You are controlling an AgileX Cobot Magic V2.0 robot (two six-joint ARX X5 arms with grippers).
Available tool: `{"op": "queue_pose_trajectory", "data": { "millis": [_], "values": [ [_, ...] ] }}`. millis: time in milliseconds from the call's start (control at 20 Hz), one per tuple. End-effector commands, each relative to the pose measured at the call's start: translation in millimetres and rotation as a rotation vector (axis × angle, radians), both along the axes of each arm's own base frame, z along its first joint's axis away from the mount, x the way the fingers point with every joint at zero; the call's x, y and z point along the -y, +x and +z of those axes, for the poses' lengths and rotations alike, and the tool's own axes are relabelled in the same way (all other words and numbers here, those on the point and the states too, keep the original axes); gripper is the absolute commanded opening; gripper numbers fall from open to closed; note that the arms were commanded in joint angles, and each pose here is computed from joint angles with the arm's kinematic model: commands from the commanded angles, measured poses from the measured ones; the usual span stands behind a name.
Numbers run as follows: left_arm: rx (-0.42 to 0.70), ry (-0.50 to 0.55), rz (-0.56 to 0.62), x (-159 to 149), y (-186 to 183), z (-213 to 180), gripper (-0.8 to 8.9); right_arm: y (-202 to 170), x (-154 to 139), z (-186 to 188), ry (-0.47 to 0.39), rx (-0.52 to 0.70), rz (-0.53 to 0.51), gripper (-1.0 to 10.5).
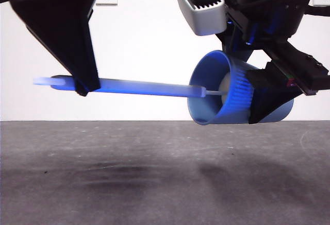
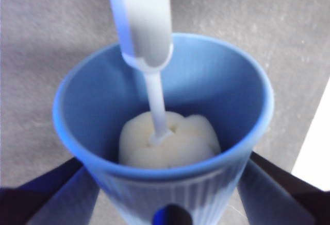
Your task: Pick up the cup brush,pick up the cup,insert the brush into the cup,clean the cup,put the cup brush back,put the cup back to the fixed position on the table
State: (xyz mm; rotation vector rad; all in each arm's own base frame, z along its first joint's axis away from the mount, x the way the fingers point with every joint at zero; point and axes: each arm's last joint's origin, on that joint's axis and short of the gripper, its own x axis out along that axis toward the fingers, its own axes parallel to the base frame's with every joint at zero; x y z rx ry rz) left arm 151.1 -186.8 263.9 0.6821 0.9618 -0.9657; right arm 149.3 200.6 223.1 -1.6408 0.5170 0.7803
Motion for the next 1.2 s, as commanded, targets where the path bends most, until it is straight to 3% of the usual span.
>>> {"op": "queue_pose_trajectory", "data": {
  "millis": [50, 350, 550, 800, 1200],
  "values": [
    [0.002, -0.054, 0.023, 5.0, 1.5, 0.9, -0.09, -2.4, -6.0, -0.5, 0.048, -0.012, 0.003, -0.2],
    [-0.033, 0.1, 0.102, -20.5, -14.9, 7.0, -0.09, -2.4, -2.4, -1.3, 0.005, 0.01, -0.037, -0.2],
    [-0.057, 0.122, 0.105, -39.3, -30.3, 18.2, -0.09, -2.4, -2.5, -1.3, 0.008, 0.008, -0.035, -0.2],
    [-0.048, 0.081, 0.099, -36.4, -28.7, 19.5, -0.09, -2.1, -3.3, -0.9, 0.018, 0.011, -0.033, -0.2],
    [-0.072, -0.032, 0.061, 2.5, -1.1, -2.9, -0.09, -2.2, -4.1, -0.6, 0.025, 0.013, -0.031, -0.2]
  ]
}}
